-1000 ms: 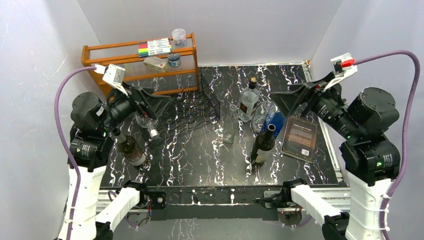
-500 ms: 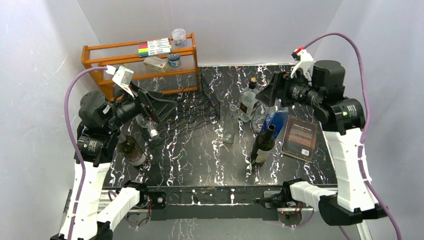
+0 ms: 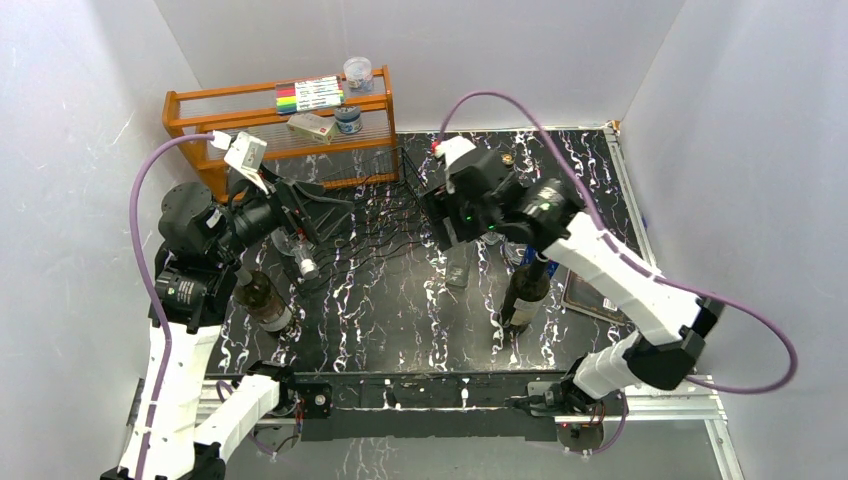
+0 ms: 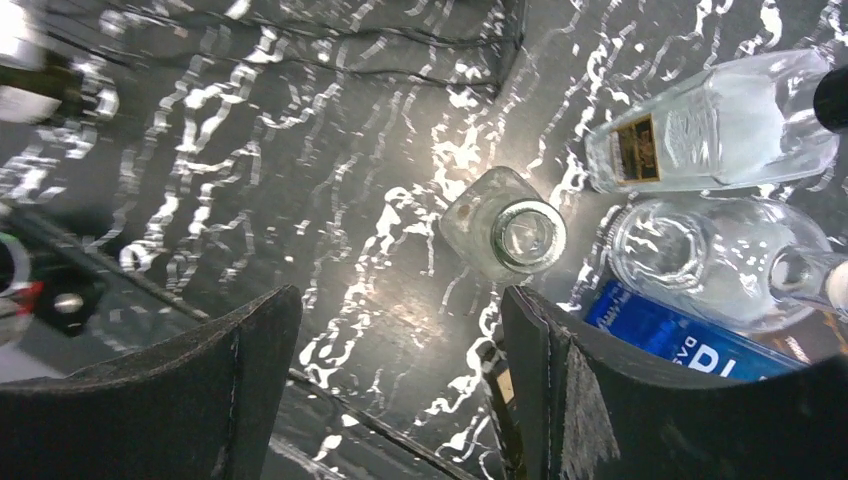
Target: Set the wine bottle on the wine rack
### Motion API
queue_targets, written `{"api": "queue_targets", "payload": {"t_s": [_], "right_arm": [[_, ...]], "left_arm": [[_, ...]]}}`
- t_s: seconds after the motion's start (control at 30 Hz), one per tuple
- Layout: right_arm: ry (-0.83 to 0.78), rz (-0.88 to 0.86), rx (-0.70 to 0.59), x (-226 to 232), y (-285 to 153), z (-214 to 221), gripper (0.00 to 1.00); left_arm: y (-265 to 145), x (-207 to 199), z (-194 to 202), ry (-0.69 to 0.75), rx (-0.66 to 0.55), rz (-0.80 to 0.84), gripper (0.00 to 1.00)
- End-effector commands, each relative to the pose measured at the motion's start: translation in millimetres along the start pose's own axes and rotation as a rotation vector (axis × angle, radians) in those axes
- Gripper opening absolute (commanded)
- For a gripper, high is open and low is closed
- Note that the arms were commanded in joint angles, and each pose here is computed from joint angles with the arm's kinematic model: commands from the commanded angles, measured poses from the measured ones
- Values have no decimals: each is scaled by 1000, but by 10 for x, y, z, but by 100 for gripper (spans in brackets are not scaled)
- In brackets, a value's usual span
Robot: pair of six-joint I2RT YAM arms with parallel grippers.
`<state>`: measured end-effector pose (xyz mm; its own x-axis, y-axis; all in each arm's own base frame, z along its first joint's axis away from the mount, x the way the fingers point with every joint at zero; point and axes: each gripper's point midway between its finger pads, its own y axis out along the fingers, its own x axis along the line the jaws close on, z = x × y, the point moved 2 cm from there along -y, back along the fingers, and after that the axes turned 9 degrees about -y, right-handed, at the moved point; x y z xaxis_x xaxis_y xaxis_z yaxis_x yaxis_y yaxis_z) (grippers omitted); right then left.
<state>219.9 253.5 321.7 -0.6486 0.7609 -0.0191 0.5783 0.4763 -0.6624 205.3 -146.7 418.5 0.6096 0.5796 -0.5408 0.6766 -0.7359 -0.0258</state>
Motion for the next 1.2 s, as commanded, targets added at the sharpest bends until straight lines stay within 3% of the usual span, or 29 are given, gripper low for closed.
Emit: {"api": "queue_targets", "payload": {"t_s": [0.0,0.3,0.57,0.73,1.0,1.17], "right_arm": [[-45,280,9,-225,76,-21,85],[-24,393,-22,-344,281,-31,93],[71,349,10,-373,609,87,89],[107,326,6,-416,719,174,70],[107,308,9,-407,671,246,21],[116,298,-26,-413,526,179,13]], "left_arm": [[6,39,21,4,-2,-14,98],[40,124,71,-10,9,-36,98],[80,173,88,-23,19,-46,98],[142,188,124,-50,52,-29,98],[280,222,223,-146,114,11,97],[437,159,487,-225,166,62,93]]}}
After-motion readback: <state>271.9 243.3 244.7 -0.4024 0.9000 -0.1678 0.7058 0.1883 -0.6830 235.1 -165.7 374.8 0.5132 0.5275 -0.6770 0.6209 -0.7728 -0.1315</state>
